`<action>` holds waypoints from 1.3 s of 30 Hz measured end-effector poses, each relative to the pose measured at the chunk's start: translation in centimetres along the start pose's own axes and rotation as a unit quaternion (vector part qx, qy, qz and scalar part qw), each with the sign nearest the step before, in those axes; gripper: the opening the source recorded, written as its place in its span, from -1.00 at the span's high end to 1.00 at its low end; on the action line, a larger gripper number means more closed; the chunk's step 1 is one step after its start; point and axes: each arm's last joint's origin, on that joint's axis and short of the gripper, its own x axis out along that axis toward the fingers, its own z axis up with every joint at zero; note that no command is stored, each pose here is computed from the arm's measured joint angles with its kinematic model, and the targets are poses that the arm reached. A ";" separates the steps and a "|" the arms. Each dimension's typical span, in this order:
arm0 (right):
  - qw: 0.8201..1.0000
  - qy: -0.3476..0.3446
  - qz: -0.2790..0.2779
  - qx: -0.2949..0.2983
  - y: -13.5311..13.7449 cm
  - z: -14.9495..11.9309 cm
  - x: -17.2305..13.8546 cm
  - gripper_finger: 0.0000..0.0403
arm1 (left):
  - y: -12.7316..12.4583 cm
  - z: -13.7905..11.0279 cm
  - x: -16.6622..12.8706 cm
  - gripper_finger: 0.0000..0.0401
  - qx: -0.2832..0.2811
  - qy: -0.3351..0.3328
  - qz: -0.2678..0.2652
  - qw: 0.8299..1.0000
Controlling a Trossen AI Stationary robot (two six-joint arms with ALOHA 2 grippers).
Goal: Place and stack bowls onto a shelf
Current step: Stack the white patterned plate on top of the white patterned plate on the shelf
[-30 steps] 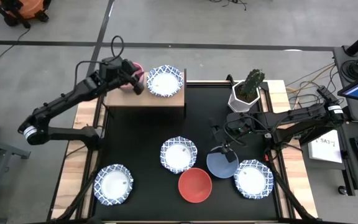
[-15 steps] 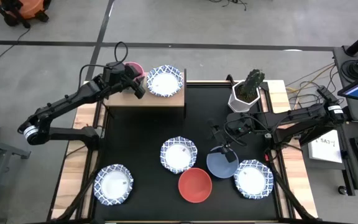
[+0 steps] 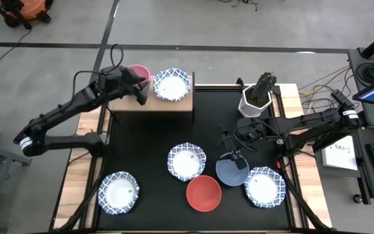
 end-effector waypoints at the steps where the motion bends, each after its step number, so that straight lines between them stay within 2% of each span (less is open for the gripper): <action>1: 1.000 -0.001 0.000 0.006 0.0 0.0 0.0 0.12 | -0.4 0.0 -0.4 0.61 -0.009 -0.008 -0.026 1.000; 6: 0.999 -0.001 -0.022 0.042 -0.1 0.1 0.0 0.12 | -3.5 -1.1 -1.8 0.61 -0.041 -0.013 -0.152 0.987; 9: 0.996 0.006 -0.058 0.069 -0.4 -0.1 0.1 0.12 | -5.9 -2.3 -2.2 0.61 -0.029 -0.016 -0.214 0.976; 12: 0.994 0.013 -0.066 0.089 -0.5 -0.3 0.3 0.12 | -8.3 -3.4 -2.6 0.61 -0.017 -0.023 -0.273 0.962; 18: 0.988 0.025 -0.074 0.134 -0.5 -0.6 0.5 0.12 | -12.2 -5.0 -3.4 0.61 0.000 -0.005 -0.324 0.946; 21: 0.985 0.038 -0.083 0.149 -0.5 -0.9 0.6 0.12 | -13.7 -5.8 -3.4 0.61 -0.018 0.031 -0.345 0.938; 26: 0.985 0.044 -0.086 0.144 -0.5 -1.0 0.6 0.12 | -15.7 -7.5 -2.1 0.57 -0.053 0.113 -0.344 0.931; 31: 0.989 0.046 -0.090 0.108 -0.6 -1.0 0.6 0.12 | -17.1 -9.6 -0.2 0.42 -0.031 0.179 -0.322 0.929; 35: 0.991 0.045 -0.089 0.092 -0.6 -1.0 0.6 0.12 | -17.9 -11.0 1.5 0.25 -0.018 0.200 -0.255 0.946; 39: 0.992 0.049 -0.089 0.080 -0.6 -1.0 0.6 0.12 | -18.8 -12.2 3.1 0.14 -0.007 0.224 -0.217 0.950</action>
